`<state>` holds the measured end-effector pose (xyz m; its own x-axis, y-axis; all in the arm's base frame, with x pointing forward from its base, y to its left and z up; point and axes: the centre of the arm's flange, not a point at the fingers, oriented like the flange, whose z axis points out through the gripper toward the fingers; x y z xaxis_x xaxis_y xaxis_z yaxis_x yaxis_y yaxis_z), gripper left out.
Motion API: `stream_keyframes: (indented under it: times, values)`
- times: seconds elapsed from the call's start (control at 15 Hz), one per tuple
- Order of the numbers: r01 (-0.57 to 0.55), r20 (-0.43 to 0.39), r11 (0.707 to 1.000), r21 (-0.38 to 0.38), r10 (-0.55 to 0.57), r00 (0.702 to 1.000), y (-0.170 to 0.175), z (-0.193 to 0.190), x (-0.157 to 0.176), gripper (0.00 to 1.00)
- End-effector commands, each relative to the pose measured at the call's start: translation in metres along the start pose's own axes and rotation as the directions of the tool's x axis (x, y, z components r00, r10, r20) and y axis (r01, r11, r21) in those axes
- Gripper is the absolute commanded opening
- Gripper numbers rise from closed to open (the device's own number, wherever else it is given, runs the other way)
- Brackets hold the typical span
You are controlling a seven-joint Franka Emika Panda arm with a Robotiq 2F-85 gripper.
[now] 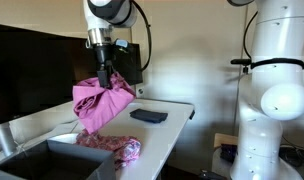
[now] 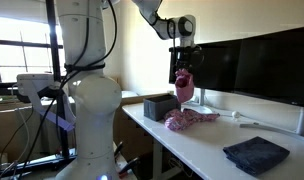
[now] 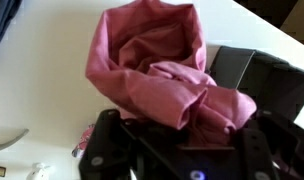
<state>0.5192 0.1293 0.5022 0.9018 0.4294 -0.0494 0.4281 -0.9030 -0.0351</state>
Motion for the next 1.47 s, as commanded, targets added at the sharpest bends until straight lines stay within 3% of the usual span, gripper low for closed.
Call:
stream_keyframes:
  times: [0.0, 0.53, 1.0, 1.4]
  values:
    - [-0.057, -0.045, 0.998, -0.006, 0.057, 0.997, -0.039, -0.016, 0.033, 0.03]
    - [-0.185, -0.158, 0.982, 0.046, 0.190, 0.969, -0.152, 0.006, 0.133, 0.03]
    - [-0.342, -0.197, 0.937, 0.072, 0.350, 0.916, -0.174, 0.047, 0.185, 0.03]
    - [-0.455, -0.210, 0.883, 0.120, 0.470, 0.857, -0.197, 0.085, 0.188, 0.03]
